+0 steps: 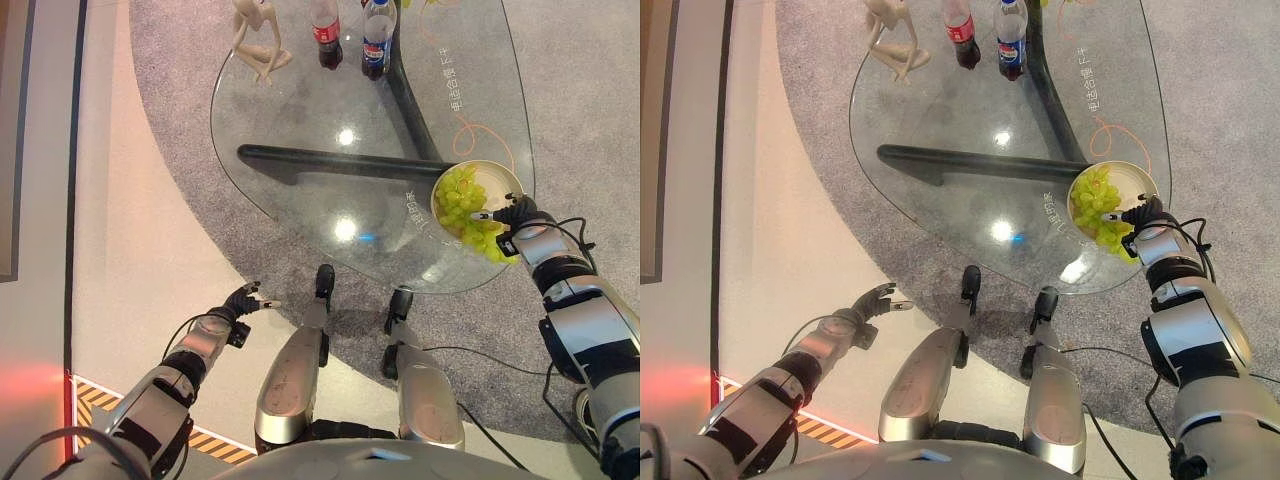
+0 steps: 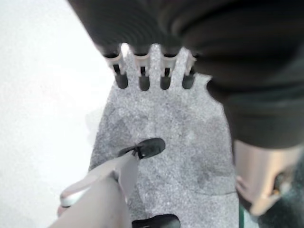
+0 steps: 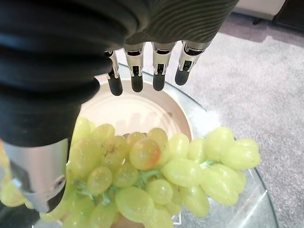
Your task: Pick up fruits into the plate
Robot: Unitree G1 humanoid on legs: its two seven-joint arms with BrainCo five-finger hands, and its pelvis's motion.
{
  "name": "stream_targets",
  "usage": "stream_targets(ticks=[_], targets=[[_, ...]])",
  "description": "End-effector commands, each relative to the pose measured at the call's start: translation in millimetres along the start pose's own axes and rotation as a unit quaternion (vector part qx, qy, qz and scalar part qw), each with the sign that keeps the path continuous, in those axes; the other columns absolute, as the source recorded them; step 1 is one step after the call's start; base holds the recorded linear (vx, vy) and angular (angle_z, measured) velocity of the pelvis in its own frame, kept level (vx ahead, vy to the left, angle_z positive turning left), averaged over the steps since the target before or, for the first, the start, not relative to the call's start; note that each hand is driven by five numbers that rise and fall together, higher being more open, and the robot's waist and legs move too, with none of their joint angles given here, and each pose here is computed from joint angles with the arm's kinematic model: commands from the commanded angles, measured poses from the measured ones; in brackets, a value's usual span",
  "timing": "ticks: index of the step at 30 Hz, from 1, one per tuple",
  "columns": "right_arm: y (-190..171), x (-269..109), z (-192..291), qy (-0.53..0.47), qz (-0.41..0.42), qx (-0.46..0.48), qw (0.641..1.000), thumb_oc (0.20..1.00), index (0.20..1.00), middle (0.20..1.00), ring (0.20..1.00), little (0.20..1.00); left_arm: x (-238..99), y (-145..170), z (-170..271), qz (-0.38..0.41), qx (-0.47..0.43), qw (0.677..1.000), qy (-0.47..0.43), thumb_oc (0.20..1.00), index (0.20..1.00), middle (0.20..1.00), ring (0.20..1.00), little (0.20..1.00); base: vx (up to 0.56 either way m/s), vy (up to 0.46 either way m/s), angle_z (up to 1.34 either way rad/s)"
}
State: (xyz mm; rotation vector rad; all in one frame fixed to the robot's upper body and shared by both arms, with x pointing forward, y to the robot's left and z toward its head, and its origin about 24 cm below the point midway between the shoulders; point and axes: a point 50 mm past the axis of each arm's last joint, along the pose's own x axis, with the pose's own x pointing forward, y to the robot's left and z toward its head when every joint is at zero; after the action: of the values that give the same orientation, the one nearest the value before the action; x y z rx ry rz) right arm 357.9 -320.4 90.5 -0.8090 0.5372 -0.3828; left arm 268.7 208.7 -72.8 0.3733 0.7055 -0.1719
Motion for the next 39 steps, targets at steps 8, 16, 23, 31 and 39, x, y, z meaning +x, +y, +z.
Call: stream_targets(ticks=[8, 16, 23, 31, 39], targets=[[-1.4, -4.2, 9.6, -0.063, -0.026, 0.073, 0.995, 1.0, 1.0, 1.0, 1.0, 1.0, -4.5, -2.5, -29.0, 0.004, -0.03, 0.999, 0.045, 1.0, 1.0, 1.0, 1.0, 1.0, 0.01, 0.027, 0.01], [50.6, -25.4, -13.7, -0.091, 0.048, 0.233, 0.967, 1.0, 1.0, 1.0, 1.0, 1.0, -14.9, -7.0, -64.6, 0.005, -0.076, 0.993, 0.091, 1.0, 1.0, 1.0, 1.0, 1.0, 0.05, 0.038, -0.04], [124.2, -68.0, -87.4, -0.041, 0.164, 0.335, 0.927, 1.0, 1.0, 1.0, 1.0, 1.0, -33.9, -26.4, -111.9, 0.005, -0.113, 0.98, 0.165, 1.0, 1.0, 1.0, 1.0, 1.0, 0.14, 0.018, -0.16], [206.3, -135.8, -172.2, 0.136, 0.285, 0.398, 0.861, 1.0, 1.0, 1.0, 1.0, 1.0, -57.4, -52.3, -153.9, -0.028, -0.123, 0.962, 0.24, 1.0, 1.0, 1.0, 1.0, 1.0, 0.12, 0.007, -0.1], [232.3, -188.2, -232.6, 0.283, 0.329, 0.33, 0.838, 1.0, 1.0, 1.0, 1.0, 1.0, -72.4, -75.5, -174.6, -0.047, -0.16, 0.942, 0.292, 1.0, 1.0, 1.0, 1.0, 1.0, 0.03, 0.048, -0.09]])
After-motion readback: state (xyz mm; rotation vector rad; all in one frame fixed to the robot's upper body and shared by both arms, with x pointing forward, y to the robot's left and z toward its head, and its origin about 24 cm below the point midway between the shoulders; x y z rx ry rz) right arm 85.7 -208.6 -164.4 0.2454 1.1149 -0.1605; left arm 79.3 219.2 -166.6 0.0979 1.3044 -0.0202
